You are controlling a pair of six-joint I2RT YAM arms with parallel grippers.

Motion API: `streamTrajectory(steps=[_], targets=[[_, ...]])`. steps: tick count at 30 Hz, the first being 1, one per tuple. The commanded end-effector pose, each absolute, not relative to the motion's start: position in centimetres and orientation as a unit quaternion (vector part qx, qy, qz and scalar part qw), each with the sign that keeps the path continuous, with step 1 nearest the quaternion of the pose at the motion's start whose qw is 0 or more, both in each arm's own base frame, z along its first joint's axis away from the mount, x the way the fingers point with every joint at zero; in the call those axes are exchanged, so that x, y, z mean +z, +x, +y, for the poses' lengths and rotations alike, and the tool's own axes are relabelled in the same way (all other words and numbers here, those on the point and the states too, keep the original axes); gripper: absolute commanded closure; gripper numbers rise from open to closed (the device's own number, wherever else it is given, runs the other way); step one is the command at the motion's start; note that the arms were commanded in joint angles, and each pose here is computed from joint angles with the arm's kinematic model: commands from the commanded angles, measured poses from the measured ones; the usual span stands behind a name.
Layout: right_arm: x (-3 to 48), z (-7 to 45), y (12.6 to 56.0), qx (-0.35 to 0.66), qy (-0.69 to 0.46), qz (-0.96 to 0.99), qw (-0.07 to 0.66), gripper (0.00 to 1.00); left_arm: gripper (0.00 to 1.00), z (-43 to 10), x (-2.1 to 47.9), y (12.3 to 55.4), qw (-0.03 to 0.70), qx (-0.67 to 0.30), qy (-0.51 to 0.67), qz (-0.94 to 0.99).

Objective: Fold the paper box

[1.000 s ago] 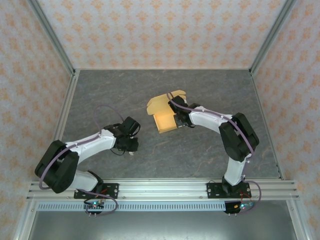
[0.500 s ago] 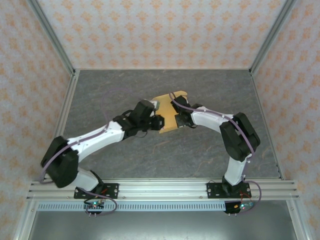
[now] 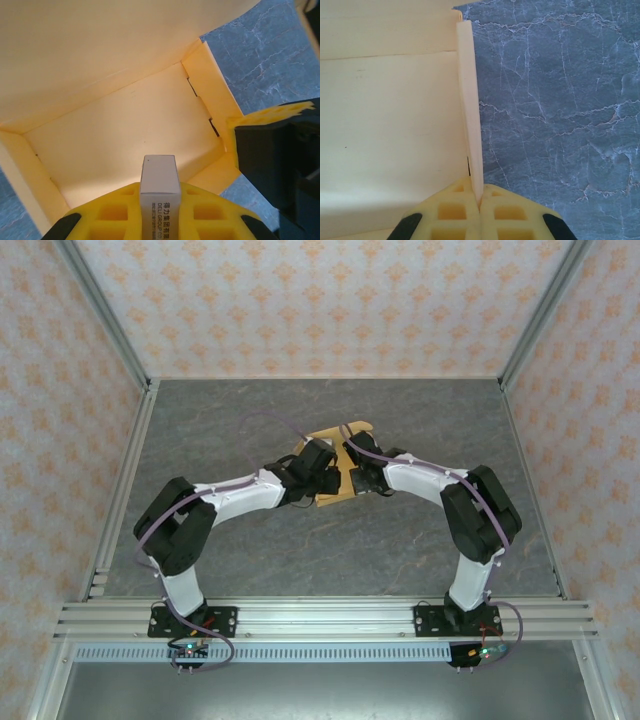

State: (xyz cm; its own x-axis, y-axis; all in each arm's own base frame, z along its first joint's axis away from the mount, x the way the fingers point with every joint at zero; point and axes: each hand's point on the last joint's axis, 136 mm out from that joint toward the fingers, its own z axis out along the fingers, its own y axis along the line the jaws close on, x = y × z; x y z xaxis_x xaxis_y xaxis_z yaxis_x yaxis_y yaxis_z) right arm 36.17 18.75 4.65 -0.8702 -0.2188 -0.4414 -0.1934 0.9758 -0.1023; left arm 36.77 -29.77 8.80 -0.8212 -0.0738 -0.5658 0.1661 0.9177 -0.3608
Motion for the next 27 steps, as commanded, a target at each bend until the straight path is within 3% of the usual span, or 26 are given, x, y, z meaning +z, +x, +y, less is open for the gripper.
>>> streamTrajectory(steps=[1,9,19,27], targets=[[5.2,18.4,36.2,-0.027,-0.096,0.966,0.239,1.00,0.87,-30.4,9.6,38.6,0.335,-0.214,0.005,0.918],[5.1,18.4,36.2,-0.026,-0.097,0.966,0.237,1.00,0.85,-30.6,7.5,39.5,0.334,-0.188,0.017,0.923],[5.1,18.4,36.1,-0.025,-0.099,0.966,0.237,1.00,0.64,-28.7,8.1,40.0,0.349,-0.128,0.027,0.928],[5.0,18.3,36.1,-0.029,-0.100,0.966,0.236,1.00,0.62,-29.2,8.9,38.9,0.340,-0.155,0.038,0.927]])
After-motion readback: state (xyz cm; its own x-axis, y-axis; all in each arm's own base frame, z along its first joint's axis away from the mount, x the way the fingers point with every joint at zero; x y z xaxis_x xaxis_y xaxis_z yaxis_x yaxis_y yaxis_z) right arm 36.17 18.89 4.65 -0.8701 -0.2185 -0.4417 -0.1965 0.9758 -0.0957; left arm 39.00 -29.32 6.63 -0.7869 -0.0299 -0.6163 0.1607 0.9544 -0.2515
